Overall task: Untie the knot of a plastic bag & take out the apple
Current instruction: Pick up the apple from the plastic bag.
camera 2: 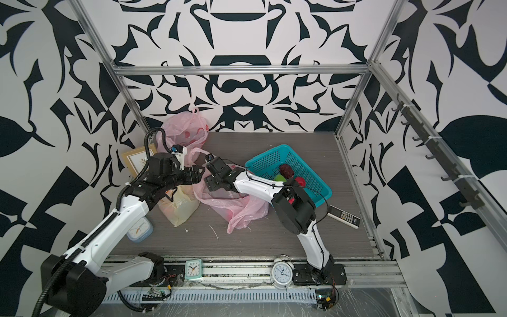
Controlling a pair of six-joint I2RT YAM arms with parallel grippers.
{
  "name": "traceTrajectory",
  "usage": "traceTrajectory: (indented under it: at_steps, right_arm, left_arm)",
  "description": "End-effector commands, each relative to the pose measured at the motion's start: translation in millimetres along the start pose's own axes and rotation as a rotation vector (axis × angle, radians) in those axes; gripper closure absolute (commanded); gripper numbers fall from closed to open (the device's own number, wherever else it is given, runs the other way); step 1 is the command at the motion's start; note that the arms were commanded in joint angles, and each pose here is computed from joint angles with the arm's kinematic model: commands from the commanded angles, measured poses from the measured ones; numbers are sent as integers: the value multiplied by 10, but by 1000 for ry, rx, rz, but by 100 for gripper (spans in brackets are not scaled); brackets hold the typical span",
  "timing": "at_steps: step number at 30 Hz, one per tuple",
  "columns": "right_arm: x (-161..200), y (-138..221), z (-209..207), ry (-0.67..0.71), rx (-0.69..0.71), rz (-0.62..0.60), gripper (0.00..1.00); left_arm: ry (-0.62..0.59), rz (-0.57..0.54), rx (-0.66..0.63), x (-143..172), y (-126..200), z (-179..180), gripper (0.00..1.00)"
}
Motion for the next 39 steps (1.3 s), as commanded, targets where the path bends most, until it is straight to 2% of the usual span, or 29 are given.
traceTrajectory:
  at_steps: [1,8,15,22,25,28,33,39]
  right_arm:
    - [-227,65,-109,30,94,-32,22]
    - [-147,-196,-105,33,108,34,22]
    - [-46,-285,-171,12,138,65,20]
    - [27,-382,-154,-22,95,99,18]
    - [33,-367,-140,-33,75,98,22]
    - [6,-276,-145,-41,67,80,33]
    - [-145,148,-90,-58,-45,-12,47]
    - [-174,718,-94,-67,-128,-65,48]
  left_arm:
    - [25,26,38,32,13,-29,20]
    - [28,27,51,34,10,-42,20]
    - [31,26,59,48,30,-45,20]
    - [38,29,62,73,21,-33,20]
    - [41,31,61,81,26,-27,20]
    - [36,29,66,76,42,-40,20]
    - [16,27,70,66,90,-58,20]
    - [-9,16,79,31,228,-109,20]
Point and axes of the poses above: each gripper's point midway between its finger pads, its own y axis back along the fingers, its own z axis along the line the jaws close on, x = y × z, the point moved 7 cm from there along y, back along the fingers, and after that the axes turned 12 degrees about y, right-handed, at the moved point
